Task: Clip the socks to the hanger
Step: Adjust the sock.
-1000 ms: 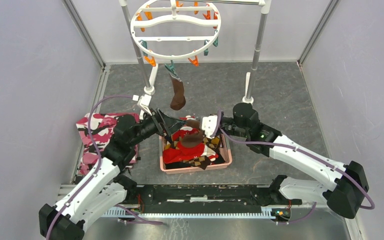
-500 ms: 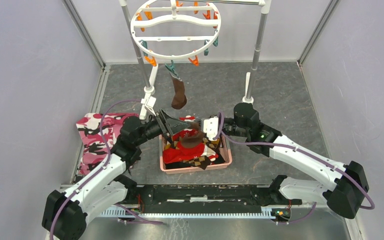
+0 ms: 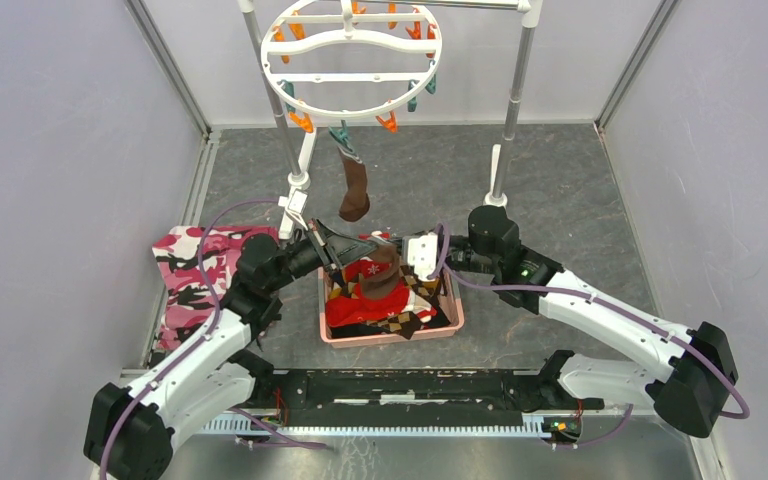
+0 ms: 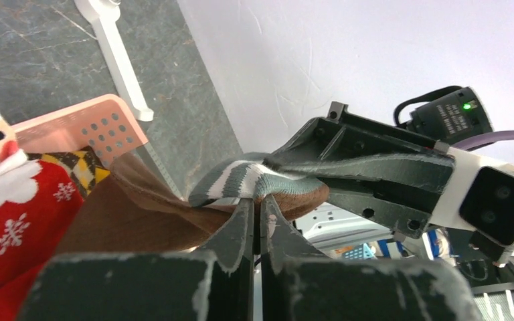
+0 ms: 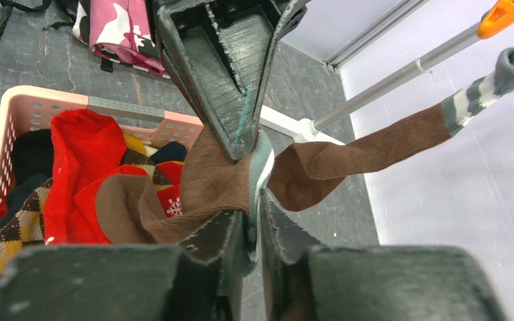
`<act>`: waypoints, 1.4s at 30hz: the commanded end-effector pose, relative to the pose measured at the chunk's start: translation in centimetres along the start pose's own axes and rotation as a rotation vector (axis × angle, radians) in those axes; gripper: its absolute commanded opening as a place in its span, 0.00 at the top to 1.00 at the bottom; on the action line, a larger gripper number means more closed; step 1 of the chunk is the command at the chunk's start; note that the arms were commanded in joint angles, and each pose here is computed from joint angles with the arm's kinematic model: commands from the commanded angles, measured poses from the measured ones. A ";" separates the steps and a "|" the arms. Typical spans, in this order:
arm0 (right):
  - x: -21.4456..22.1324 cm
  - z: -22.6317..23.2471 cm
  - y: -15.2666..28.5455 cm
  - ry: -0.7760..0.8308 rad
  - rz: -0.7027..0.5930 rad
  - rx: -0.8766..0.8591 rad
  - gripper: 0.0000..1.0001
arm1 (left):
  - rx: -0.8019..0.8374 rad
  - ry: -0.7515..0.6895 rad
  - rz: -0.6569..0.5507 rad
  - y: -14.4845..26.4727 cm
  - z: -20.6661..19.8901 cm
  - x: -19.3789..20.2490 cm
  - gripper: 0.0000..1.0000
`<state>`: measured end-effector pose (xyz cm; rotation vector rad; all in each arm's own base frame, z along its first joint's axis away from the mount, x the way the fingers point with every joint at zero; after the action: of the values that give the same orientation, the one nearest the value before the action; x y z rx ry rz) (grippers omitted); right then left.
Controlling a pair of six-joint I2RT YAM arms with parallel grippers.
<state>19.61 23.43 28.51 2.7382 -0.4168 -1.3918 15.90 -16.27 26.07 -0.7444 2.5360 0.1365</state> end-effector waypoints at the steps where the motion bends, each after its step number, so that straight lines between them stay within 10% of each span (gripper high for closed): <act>1: -0.4 -0.4 0.4 -0.012 -0.002 0.054 0.75 | -0.047 -0.105 -0.036 0.3 0.3 -0.5 0.98; 8: 1.2 -2.1 3.1 -0.137 0.244 0.431 0.29 | -0.094 -0.488 -0.191 2.2 3.0 -0.1 0.98; 14: 0.4 -2.8 4.6 -0.372 0.081 0.594 0.02 | 0.021 -0.797 -0.301 2.9 4.4 0.3 0.98; 24: 0.0 0.7 1.7 -0.991 -0.217 0.219 0.06 | 0.116 -1.108 -0.428 2.9 4.3 -0.6 0.98; 42: -1.4 2.8 -2.0 -1.224 -0.331 0.042 0.17 | 0.211 -1.135 -0.390 2.8 3.0 -0.2 0.98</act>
<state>16.96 25.00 24.21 1.5831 -0.1970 -3.0152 15.89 -13.06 21.81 -0.7657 1.3952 0.1541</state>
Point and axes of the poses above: each gripper's point midway between its finger pads, its own y axis back along the fingers, its own z axis along the line the jaws close on, x = y × z, the point moved 10 cm from there along y, back along the fingers, and after that the axes turned 1 degree about -y, right-handed, at the moved point
